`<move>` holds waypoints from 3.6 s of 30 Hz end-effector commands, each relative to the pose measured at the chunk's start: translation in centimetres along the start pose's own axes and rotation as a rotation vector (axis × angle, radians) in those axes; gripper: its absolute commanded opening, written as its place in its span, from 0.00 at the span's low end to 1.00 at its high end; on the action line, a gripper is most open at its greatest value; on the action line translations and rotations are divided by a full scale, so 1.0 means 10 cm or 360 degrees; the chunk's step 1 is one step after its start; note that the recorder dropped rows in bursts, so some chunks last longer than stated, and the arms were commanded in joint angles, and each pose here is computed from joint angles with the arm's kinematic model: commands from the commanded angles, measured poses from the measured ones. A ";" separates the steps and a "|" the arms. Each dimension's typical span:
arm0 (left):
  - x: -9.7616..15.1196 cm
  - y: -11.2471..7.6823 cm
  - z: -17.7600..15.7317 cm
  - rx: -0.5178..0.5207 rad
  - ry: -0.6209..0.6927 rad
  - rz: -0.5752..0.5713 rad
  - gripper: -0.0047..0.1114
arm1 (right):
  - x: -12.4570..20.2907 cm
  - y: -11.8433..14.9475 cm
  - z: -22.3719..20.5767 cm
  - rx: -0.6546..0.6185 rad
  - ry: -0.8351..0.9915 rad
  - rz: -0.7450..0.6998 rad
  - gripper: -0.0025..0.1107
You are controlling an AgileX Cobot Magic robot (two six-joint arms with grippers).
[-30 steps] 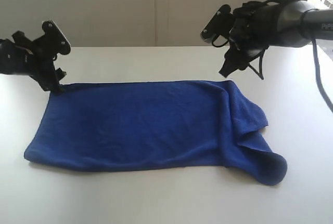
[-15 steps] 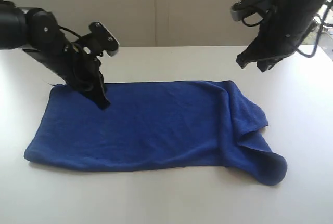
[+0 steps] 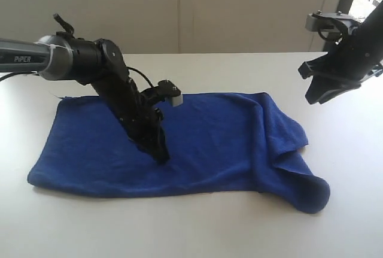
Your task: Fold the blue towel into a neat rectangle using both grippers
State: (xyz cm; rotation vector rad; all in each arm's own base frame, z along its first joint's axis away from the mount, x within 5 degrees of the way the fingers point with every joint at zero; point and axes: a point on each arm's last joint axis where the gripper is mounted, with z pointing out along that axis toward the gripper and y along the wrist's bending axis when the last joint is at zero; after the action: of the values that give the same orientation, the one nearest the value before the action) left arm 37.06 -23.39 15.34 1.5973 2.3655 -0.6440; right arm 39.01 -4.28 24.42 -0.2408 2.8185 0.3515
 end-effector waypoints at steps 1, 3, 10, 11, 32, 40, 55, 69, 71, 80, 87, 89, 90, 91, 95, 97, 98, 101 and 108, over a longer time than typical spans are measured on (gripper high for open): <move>0.14 0.02 -0.03 -0.0050 0.0263 -0.0014 0.04 | 0.01 -0.13 0.25 0.0017 0.0052 0.0065 0.37; 0.20 0.04 -0.03 -0.0087 0.0369 -0.0009 0.04 | 0.01 -0.18 0.38 0.0014 0.0077 0.0081 0.40; 0.39 0.12 -0.14 -0.0029 0.0527 -0.0115 0.04 | 0.03 -0.29 0.76 -0.0015 0.0144 0.0140 0.40; 0.42 0.13 -0.16 -0.0008 0.0548 -0.0131 0.04 | 0.03 -0.29 0.80 -0.0031 0.0146 0.0153 0.40; 0.58 0.22 -0.27 0.0051 0.0618 -0.0214 0.04 | -0.05 -0.21 1.14 0.0003 0.0064 0.0114 0.17; 0.58 0.22 -0.27 0.0051 0.0616 -0.0203 0.04 | -0.14 -0.29 1.09 0.0147 -0.0009 0.0008 0.02; 0.57 0.21 -0.26 0.0066 0.0605 -0.0211 0.04 | -0.52 -0.57 1.05 0.0575 -0.0380 -0.0177 0.55; 0.54 0.22 -0.25 0.0057 0.0549 -0.0218 0.04 | -0.24 -0.43 1.37 0.0349 0.0078 0.0009 0.02; 0.54 0.22 -0.25 0.0057 0.0549 -0.0218 0.04 | -0.18 -0.43 1.43 0.0324 0.0161 0.0017 0.02; 0.54 0.22 -0.25 0.0056 0.0547 -0.0211 0.04 | -0.10 -0.28 1.32 0.0142 0.0357 -0.0047 0.02; 0.54 0.21 -0.25 0.0061 0.0540 -0.0215 0.04 | -0.11 -0.22 1.21 0.0141 0.0380 -0.0071 0.02; 0.54 0.21 -0.25 0.0065 0.0540 -0.0216 0.04 | -0.19 -0.21 1.10 0.0179 0.0273 -0.0083 0.02; 0.54 0.21 -0.25 0.0065 0.0540 -0.0216 0.04 | -0.23 -0.21 1.05 0.0198 0.0220 -0.0092 0.02; 0.53 0.21 -0.25 0.0066 0.0538 -0.0218 0.04 | -0.28 -0.20 0.97 0.0219 0.0157 -0.0102 0.02; 0.53 0.21 -0.25 0.0066 0.0538 -0.0218 0.04 | -0.44 -0.21 0.75 0.0337 -0.0053 -0.0108 0.02; 0.53 0.21 -0.25 0.0066 0.0538 -0.0218 0.04 | -0.47 -0.26 0.74 0.0425 -0.0095 -0.0104 0.02; 0.53 0.21 -0.25 0.0066 0.0538 -0.0218 0.04 | -0.47 -0.30 0.78 0.0466 -0.0092 -0.0102 0.02; 0.53 0.21 -0.25 0.0066 0.0538 -0.0218 0.04 | -0.43 -0.38 0.92 0.0530 -0.0022 -0.0118 0.02; 0.53 0.21 -0.25 0.0068 0.0538 -0.0207 0.04 | -0.34 -0.45 1.19 0.0509 0.0103 -0.0084 0.02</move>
State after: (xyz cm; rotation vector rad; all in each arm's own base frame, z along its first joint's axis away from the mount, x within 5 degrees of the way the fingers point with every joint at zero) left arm 37.28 -17.11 14.92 1.6971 2.7281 -0.4474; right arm 46.23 -4.85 13.81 -0.2626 2.8571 -0.1113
